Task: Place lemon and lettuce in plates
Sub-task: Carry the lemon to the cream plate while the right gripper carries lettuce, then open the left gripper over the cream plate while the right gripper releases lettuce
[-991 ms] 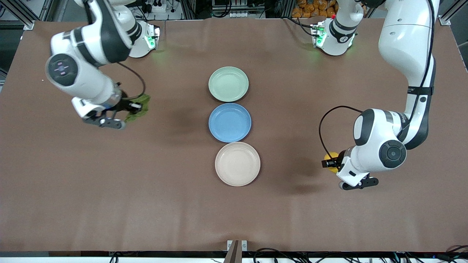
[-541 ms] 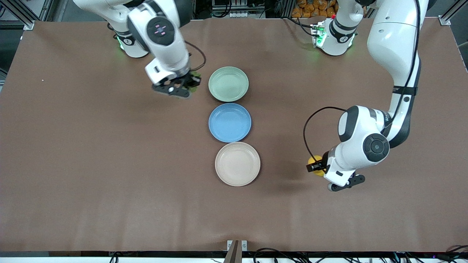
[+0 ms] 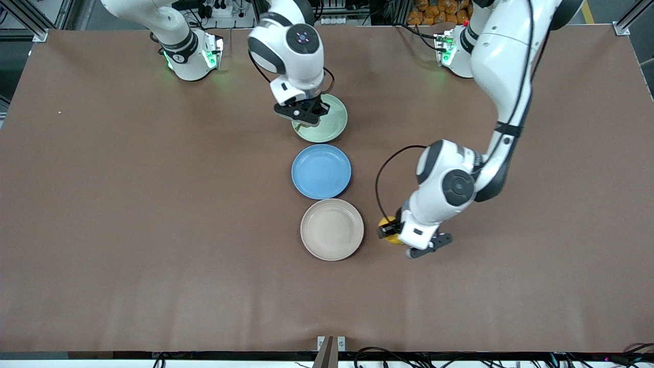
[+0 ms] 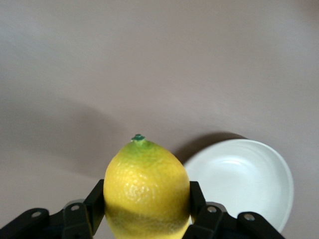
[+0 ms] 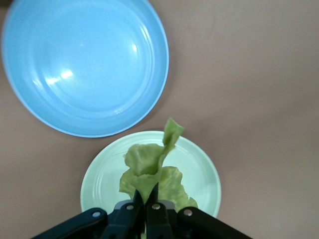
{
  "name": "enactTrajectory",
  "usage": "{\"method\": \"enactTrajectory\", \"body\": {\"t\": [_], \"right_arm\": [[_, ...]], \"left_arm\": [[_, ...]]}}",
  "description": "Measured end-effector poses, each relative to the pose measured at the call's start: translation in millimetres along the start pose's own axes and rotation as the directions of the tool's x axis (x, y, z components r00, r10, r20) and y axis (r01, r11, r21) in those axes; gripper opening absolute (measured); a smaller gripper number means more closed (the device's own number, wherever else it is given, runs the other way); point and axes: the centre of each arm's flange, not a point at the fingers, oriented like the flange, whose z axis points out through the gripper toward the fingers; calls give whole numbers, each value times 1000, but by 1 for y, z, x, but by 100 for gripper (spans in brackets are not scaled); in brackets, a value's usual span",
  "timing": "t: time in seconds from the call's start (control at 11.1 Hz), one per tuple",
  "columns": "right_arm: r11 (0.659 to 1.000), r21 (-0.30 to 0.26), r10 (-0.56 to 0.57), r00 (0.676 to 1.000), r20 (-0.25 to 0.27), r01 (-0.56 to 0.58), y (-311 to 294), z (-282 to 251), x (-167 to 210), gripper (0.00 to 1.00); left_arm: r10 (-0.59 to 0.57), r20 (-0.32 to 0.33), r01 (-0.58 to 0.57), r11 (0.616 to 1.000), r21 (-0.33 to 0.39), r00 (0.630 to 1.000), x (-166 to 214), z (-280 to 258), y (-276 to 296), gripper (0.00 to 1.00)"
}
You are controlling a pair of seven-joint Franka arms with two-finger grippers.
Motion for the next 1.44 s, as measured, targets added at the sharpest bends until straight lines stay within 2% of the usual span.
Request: {"method": "enactTrajectory", "body": {"t": [0.18, 0.45, 0.63, 0.81, 0.99, 1.08, 1.26, 1.44], "right_arm": [[999, -33, -8, 1000, 5, 8, -10, 47, -17, 2], [997, -69, -21, 1000, 0, 21, -15, 77, -39, 11], [997, -69, -28, 1000, -7, 28, -19, 72, -45, 36], [997, -76, -38, 999, -36, 35, -26, 36, -47, 61], [996, -85, -32, 996, -85, 25, -24, -34, -46, 87], [995, -91, -43, 995, -94, 35, -17, -71, -42, 100], [991, -110, -78, 995, -61, 71, 7, -131, -11, 100], [988, -99, -122, 992, -41, 117, 38, -170, 40, 100]], "left_arm": [[-35, -40, 33, 998, -57, 999, -29, 22, 28, 69], [-61, -80, 51, 990, -130, 995, -62, 46, 54, 69], [-77, -106, 58, 983, -177, 991, -72, 56, 62, 69], [-80, -125, 53, 977, -206, 989, -74, 58, 65, 73], [-69, -132, 39, 975, -218, 989, -82, 60, 70, 96], [-70, -137, 38, 974, -224, 988, -81, 58, 71, 100], [-85, -157, 47, 971, -233, 984, -67, 51, 67, 100], [-98, -196, 52, 973, -226, 976, -29, 35, 47, 100]]}}
